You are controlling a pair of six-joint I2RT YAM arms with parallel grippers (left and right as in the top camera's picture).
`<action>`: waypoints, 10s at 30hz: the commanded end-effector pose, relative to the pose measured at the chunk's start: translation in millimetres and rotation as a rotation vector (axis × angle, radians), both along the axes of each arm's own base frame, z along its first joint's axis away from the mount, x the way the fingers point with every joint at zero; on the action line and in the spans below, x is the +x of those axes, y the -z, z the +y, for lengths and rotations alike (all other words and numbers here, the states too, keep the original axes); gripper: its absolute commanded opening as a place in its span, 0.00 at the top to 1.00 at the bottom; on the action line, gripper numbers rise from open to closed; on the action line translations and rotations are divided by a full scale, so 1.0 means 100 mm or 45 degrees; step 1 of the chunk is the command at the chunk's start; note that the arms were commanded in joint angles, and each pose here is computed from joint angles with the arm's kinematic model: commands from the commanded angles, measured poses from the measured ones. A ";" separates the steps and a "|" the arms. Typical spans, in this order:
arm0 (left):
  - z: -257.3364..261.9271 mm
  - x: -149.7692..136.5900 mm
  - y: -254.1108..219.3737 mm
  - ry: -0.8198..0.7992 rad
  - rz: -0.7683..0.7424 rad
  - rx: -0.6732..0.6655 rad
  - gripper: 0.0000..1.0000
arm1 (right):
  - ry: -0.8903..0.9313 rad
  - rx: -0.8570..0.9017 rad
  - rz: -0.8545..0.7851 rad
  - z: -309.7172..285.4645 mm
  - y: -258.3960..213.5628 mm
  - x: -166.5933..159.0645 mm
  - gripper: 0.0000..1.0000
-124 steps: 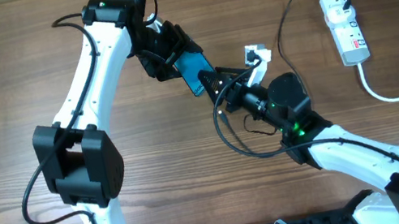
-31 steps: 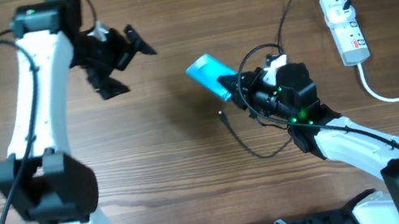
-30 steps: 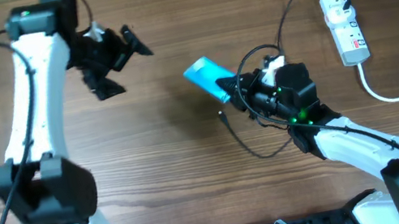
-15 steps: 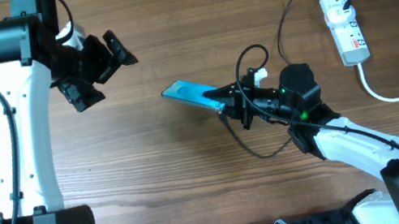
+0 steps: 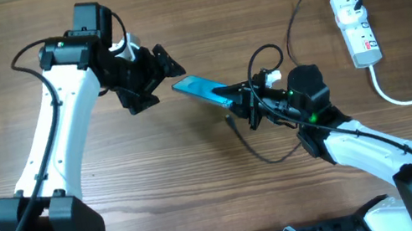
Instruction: Plug charger to phone and switch on socket
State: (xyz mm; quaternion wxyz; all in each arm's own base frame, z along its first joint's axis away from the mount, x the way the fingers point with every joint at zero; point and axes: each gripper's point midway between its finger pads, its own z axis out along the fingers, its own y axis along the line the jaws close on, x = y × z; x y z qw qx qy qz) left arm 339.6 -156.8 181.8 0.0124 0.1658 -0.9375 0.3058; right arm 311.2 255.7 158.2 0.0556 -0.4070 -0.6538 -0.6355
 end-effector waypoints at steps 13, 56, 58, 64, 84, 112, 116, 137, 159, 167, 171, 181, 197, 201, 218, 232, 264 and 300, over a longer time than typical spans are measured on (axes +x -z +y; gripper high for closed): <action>-0.43 -0.08 -0.27 0.029 -0.067 -0.304 0.19 | 0.108 0.060 -0.190 0.34 -0.66 0.28 0.96; -0.38 0.25 -0.19 -0.350 0.086 -0.426 0.82 | 0.183 0.033 -0.184 0.42 -0.62 0.27 0.96; -0.38 0.25 -0.19 -0.353 0.091 -0.427 0.83 | 0.183 0.021 -0.169 0.42 -0.59 0.26 0.96; -0.38 0.24 -0.20 -0.350 0.096 -0.442 0.96 | 0.181 0.007 -0.151 0.42 -0.54 0.26 0.96; 0.36 0.38 -0.12 -0.300 -0.120 -0.355 0.96 | 0.114 -0.603 -0.222 0.14 0.32 0.17 0.57; 0.25 0.53 0.30 -0.027 -0.258 -0.356 0.96 | -0.802 -1.760 -0.994 -0.56 1.26 -0.15 0.44; 0.25 0.54 0.30 -0.026 -0.264 -0.355 0.96 | -0.911 -1.764 -1.050 -0.50 1.35 -0.23 0.44; 0.25 0.64 0.26 -0.063 -0.292 -0.368 0.96 | -1.151 -1.939 -0.938 -0.47 1.99 -0.54 0.71; 0.25 0.64 0.26 -0.063 -0.291 -0.368 0.96 | -1.099 -1.976 -0.960 -0.47 1.94 -0.45 0.96; 0.25 0.63 0.26 -0.063 -0.287 -0.369 0.96 | -0.933 -1.887 -0.964 -0.50 1.50 -0.36 0.96; 0.22 0.63 0.23 -0.051 -0.297 -0.397 0.96 | -0.886 -1.673 -1.011 -0.44 1.17 -0.39 0.95; 0.22 0.65 0.21 -0.049 -0.309 -0.402 0.96 | -0.961 -1.709 -1.038 -0.54 1.19 -0.43 0.70; 0.22 0.65 0.21 -0.049 -0.310 -0.401 0.96 | -1.097 -1.891 -0.906 -0.56 1.86 -0.47 0.53; 0.22 0.65 0.21 -0.049 -0.310 -0.401 0.96 | -1.143 -1.903 -0.857 -0.59 2.07 -0.50 0.60; 0.22 0.65 0.21 -0.049 -0.308 -0.401 0.96 | -1.195 -1.894 -0.757 -0.68 2.15 -0.64 0.82; 0.22 0.65 0.21 -0.049 -0.310 -0.401 0.96 | -1.190 -1.894 -0.729 -0.69 2.16 -0.66 0.92; 0.21 0.64 0.20 -0.044 -0.308 -0.414 0.96 | -0.880 -1.642 -1.126 -0.36 0.71 -0.60 0.96; 0.20 0.64 0.20 -0.043 -0.307 -0.420 0.96 | -1.163 -1.868 -0.866 -0.55 1.90 -0.53 0.95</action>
